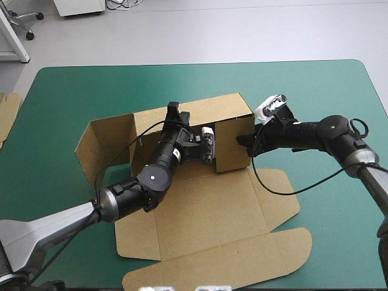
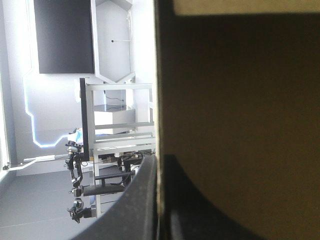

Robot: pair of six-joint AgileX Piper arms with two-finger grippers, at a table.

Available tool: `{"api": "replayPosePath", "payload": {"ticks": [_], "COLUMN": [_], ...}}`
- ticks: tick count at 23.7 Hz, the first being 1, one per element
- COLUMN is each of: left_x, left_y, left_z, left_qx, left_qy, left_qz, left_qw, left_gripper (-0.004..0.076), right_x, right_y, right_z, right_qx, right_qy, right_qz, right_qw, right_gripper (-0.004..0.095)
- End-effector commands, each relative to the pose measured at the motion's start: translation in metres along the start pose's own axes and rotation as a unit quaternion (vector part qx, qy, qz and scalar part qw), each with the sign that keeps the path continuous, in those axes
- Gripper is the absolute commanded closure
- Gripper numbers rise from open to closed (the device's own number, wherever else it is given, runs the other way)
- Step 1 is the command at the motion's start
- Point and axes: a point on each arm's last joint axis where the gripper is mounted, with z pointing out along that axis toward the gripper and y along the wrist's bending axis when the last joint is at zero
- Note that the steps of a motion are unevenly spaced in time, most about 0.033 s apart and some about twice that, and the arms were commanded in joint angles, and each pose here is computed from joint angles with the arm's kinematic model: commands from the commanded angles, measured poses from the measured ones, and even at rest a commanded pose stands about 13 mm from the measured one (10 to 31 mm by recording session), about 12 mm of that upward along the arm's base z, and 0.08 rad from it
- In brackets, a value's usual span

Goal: Fold the box

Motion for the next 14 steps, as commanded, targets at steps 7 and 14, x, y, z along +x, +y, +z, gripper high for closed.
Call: {"api": "replayPosePath", "payload": {"ticks": [7, 14], "left_x": [-0.010, -0.013], "left_y": [0.030, 0.028], "left_z": [-0.005, -0.004], "left_qx": [-0.040, -0.035], "left_qy": [-0.032, -0.042], "left_qz": [-0.011, -0.005], "left_qw": [0.999, 0.998], "left_gripper": [0.0737, 0.0738], "right_x": [-0.025, -0.016], "right_y": [-0.001, -0.013], "right_z": [-0.014, 0.005], "right_qx": [0.041, 0.040], "right_qy": [-0.085, -0.079], "right_qz": [-0.001, 0.022], "right_qw": [0.996, 0.996], "right_gripper": [0.0392, 0.0393]}}
